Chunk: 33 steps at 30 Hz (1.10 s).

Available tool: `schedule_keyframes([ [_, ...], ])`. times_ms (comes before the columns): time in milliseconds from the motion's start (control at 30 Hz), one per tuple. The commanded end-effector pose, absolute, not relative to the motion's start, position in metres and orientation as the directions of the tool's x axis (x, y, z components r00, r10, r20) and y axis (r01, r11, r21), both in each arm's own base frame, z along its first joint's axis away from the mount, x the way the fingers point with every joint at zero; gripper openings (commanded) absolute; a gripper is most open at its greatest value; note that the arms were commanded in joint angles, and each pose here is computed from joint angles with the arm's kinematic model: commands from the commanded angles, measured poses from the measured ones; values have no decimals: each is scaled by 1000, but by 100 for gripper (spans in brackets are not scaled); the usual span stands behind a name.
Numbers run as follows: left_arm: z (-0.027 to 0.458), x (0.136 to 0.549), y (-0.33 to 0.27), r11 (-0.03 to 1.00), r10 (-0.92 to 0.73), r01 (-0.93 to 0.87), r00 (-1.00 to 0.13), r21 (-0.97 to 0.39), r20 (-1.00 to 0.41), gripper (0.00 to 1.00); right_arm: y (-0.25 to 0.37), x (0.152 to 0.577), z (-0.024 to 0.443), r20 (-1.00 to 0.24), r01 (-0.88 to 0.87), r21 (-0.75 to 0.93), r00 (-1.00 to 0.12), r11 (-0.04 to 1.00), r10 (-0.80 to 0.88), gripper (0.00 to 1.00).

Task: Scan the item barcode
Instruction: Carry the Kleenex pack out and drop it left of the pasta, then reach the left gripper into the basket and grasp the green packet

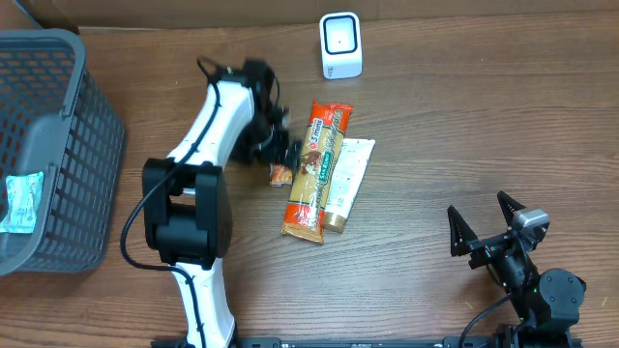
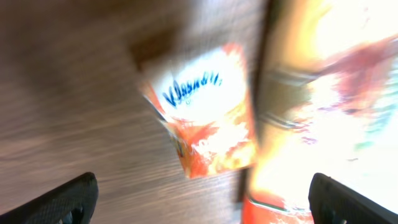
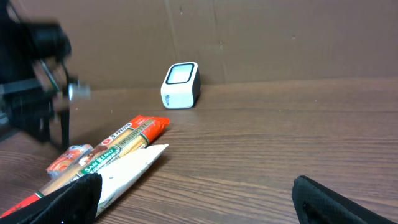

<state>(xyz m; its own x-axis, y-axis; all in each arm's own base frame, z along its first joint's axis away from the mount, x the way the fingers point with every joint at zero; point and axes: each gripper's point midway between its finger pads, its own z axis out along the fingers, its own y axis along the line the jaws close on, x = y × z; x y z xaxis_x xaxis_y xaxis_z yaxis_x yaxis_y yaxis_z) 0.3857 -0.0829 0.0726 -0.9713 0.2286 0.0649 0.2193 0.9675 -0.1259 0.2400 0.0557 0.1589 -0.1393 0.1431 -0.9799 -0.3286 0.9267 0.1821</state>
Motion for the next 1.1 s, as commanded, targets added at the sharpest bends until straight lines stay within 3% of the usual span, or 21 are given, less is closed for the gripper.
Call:
schedule_keyframes([
  [0,151,428,-76,965,228,243,-964,-100,-139,100,56,240,158,-979,-330,186,-142,925,146,100],
  [133,251,448,-34,990,133,143,-929,-5,-344,100,56,240,158,-979,-330,186,-142,925,146,100],
  [233,325,447,33,994,-38,-86,-846,65,-531,100,56,240,158,-979,-330,186,-142,925,147,100],
  [333,385,427,119,922,-280,-388,-663,-1,-694,100,56,240,158,-979,-330,186,-142,925,146,100],
  [433,409,384,201,749,-520,-646,-439,-145,-733,100,56,240,158,-979,-330,186,-142,925,146,100],
  [500,408,358,242,649,-618,-730,-342,-214,-709,100,56,240,158,-979,-330,186,-142,925,146,100],
  [600,392,329,287,569,-692,-786,-297,-243,-658,100,57,240,158,-979,-331,186,-142,925,146,100],
  [900,304,281,343,445,-828,-885,-349,-137,-439,100,56,241,153,-976,-326,194,-163,925,147,100],
  [1067,253,293,362,496,-815,-864,-429,-86,-388,100,56,241,150,-973,-324,199,-176,925,148,100],
])
